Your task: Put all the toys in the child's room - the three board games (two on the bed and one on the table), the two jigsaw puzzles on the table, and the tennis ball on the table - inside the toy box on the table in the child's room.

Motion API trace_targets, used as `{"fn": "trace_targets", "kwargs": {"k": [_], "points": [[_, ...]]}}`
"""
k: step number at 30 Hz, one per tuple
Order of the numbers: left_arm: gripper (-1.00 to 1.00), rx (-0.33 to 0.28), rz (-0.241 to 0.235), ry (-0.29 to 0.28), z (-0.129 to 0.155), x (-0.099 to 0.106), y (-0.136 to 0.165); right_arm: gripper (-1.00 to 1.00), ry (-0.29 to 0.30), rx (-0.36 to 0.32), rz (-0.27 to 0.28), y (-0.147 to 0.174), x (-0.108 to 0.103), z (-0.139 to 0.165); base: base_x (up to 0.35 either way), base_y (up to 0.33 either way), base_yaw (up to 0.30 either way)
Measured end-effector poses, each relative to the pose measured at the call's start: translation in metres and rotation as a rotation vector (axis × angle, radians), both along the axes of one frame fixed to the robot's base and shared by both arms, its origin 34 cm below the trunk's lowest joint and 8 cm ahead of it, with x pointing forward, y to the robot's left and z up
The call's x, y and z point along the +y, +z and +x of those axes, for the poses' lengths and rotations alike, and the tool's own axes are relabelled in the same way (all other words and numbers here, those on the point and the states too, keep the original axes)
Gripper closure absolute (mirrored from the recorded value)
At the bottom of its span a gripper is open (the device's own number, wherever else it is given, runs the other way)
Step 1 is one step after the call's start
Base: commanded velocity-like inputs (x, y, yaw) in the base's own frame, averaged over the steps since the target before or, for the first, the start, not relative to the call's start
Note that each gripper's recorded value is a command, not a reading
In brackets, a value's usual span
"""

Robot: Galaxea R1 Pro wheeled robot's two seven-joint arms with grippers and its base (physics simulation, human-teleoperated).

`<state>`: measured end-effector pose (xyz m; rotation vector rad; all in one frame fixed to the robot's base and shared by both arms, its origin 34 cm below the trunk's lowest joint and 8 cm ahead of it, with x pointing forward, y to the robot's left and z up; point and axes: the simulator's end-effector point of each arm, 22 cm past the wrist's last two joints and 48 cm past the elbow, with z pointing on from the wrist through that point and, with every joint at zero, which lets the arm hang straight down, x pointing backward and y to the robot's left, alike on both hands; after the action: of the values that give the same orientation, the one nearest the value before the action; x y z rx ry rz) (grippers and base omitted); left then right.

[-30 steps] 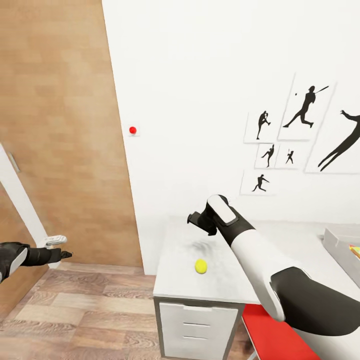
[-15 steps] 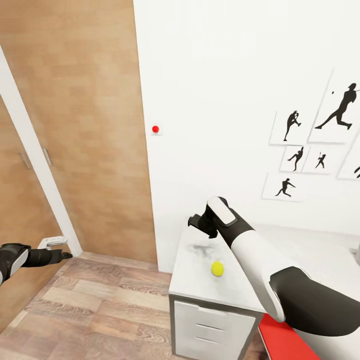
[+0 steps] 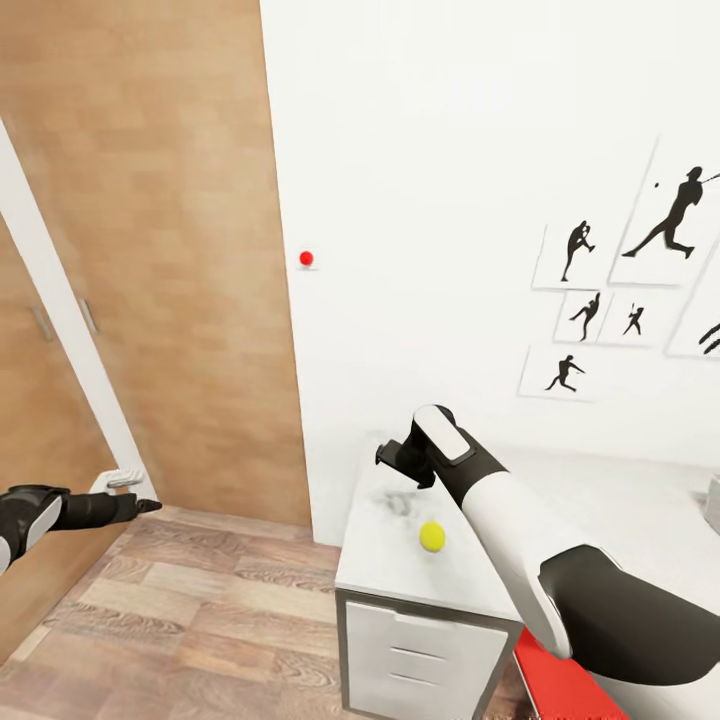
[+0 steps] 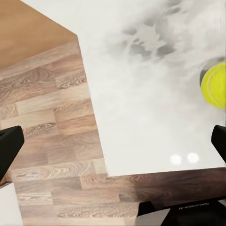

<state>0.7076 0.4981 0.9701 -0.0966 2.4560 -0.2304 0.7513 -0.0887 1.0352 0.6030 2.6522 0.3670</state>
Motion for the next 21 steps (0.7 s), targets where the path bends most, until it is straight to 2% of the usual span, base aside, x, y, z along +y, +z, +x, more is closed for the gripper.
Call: {"fn": "trace_targets", "kwargs": {"k": [6, 17, 21], "points": [[-1.00, -0.013, -0.025, -0.029, 0.001, -0.008, 0.003, -1.00, -0.002, 0.006, 0.000, -0.005, 0.000, -0.002, 0.000, 0.129, -0.103], [-1.00, -0.023, -0.046, -0.038, 0.002, -0.013, 0.005, -1.00, -0.004, 0.007, 0.000, -0.006, 0.000, -0.003, 0.015, 0.015, -0.011], [-1.00, -0.032, -0.112, -0.080, 0.001, -0.028, 0.010, -1.00, -0.005, 0.007, -0.001, -0.006, 0.000, -0.003, 0.005, 0.001, -0.001]]}}
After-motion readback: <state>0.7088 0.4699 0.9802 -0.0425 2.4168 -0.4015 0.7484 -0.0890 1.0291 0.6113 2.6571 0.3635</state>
